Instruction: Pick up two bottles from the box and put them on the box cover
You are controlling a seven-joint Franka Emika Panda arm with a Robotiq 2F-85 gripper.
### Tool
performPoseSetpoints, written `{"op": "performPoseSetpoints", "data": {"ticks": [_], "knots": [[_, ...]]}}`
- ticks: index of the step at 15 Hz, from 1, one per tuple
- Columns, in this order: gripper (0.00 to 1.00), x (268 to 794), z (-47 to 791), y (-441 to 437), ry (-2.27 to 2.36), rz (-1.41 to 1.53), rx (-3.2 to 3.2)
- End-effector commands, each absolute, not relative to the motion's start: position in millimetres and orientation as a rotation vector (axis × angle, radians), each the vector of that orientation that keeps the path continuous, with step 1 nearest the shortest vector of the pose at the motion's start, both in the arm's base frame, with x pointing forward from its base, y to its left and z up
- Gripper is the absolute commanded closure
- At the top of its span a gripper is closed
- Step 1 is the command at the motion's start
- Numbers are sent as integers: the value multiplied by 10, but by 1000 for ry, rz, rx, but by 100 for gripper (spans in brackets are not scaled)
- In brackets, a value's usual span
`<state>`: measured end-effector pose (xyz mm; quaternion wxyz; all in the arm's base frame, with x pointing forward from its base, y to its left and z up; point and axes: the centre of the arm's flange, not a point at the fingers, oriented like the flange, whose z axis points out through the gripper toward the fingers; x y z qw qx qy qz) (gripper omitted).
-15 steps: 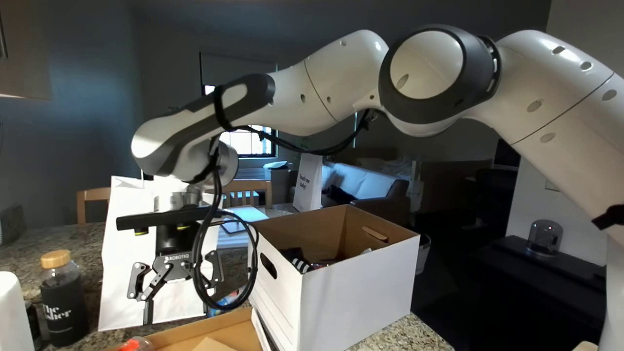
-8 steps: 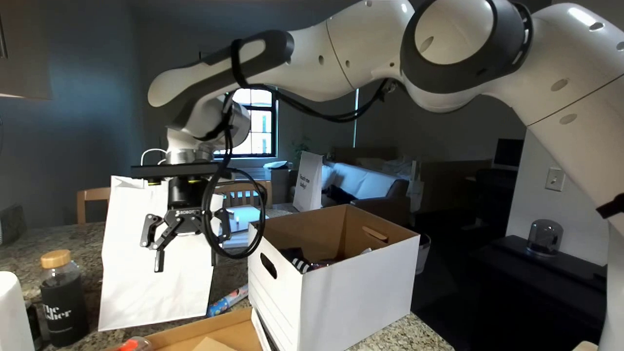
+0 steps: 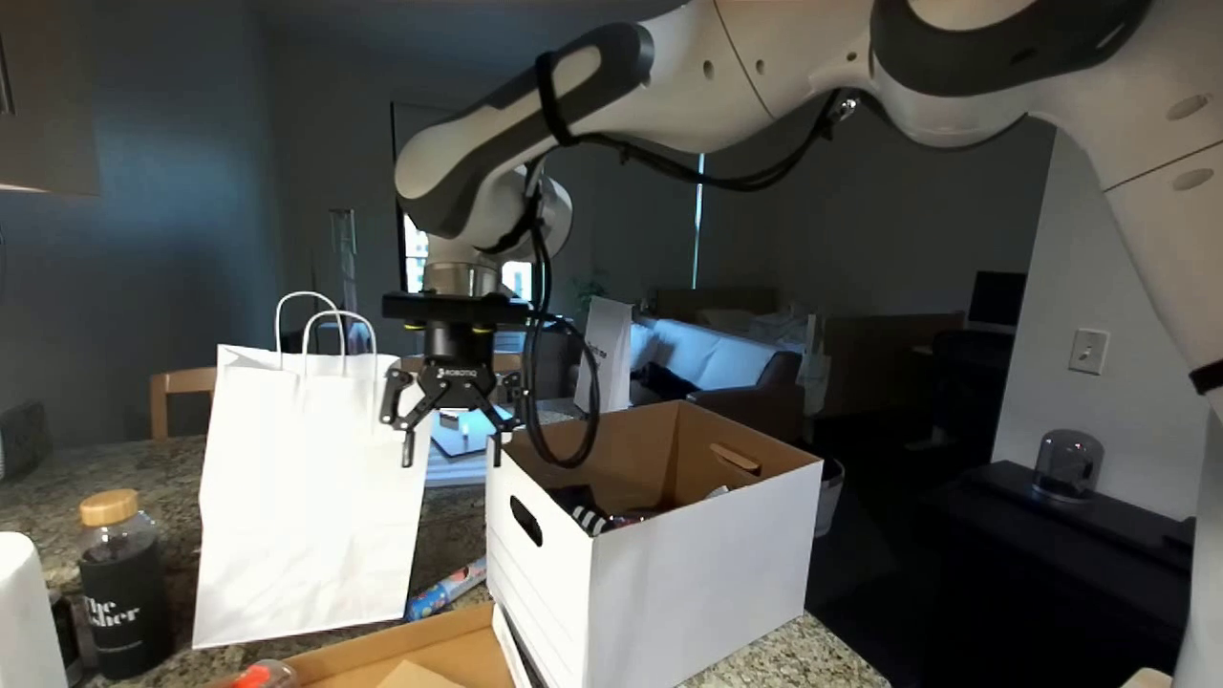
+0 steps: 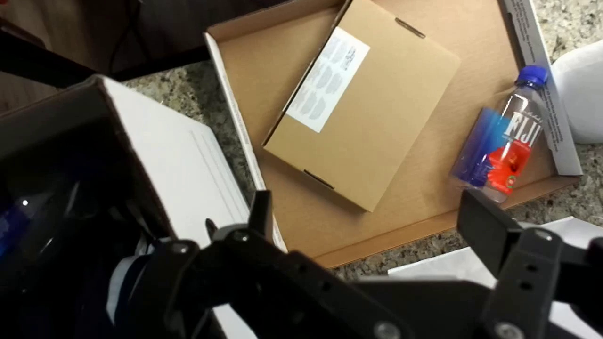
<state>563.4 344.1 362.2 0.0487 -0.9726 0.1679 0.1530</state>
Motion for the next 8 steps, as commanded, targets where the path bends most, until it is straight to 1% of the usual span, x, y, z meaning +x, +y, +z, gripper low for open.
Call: {"op": "performPoseSetpoints", "data": {"ticks": [1, 3, 6, 7, 8], "knots": [[0, 5586, 3718, 2879, 324, 440, -2997], [0, 5685, 3707, 2643, 262, 389, -2988], [0, 5771, 3616, 2307, 172, 407, -3013], [0, 5890, 3645, 2527, 253, 420, -2990], [0, 5913, 3619, 2461, 255, 424, -2991]]}}
